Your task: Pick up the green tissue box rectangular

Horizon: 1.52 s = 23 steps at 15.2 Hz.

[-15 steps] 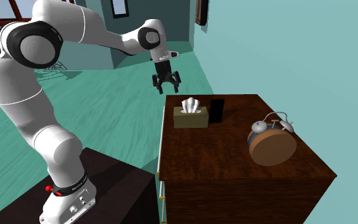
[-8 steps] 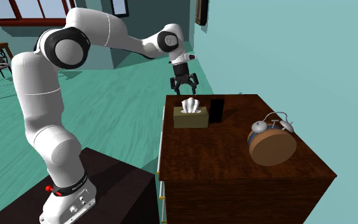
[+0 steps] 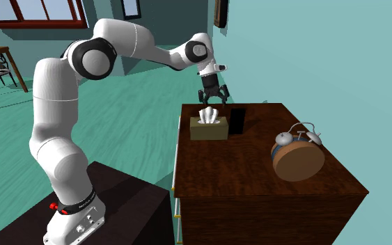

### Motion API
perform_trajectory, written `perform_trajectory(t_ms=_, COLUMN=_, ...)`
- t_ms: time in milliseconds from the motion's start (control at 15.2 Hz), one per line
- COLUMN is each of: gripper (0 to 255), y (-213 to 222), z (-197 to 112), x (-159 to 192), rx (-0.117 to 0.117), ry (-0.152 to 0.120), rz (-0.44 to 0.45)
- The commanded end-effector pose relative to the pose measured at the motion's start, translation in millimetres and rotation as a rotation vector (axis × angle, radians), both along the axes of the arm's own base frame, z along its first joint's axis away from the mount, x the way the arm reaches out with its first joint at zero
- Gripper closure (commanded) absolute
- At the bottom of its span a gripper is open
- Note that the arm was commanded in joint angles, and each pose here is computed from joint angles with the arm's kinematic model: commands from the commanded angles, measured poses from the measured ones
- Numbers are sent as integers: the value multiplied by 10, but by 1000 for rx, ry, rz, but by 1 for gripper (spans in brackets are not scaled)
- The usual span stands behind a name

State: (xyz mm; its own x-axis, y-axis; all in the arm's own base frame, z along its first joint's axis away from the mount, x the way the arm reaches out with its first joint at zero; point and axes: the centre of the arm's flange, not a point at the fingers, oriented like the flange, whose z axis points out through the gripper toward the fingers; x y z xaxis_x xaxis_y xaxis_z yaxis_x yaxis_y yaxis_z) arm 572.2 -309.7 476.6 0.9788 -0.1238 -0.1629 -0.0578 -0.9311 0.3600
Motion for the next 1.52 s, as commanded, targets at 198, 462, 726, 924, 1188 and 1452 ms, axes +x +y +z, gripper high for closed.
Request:
perform_trajectory(t_ms=198, gripper=0, y=-6, z=-246, x=-10, rx=0, ry=0, rz=0)
perform_trajectory(t_ms=462, gripper=255, y=-8, z=-252, x=-8, rx=-1, ry=0, rz=0)
perform_trajectory(t_ms=726, gripper=255, y=-11, z=-238, x=1, rx=-1, ry=0, rz=0)
perform_trajectory(t_ms=924, gripper=255, y=-6, z=-246, x=-10, rx=-1, ry=0, rz=0)
perform_trajectory(t_ms=1188, gripper=255, y=-6, z=-35, x=-10, rx=0, ry=0, rz=0)
perform_trajectory(t_ms=1452, gripper=255, y=-6, z=176, x=-10, rx=0, ry=0, rz=0)
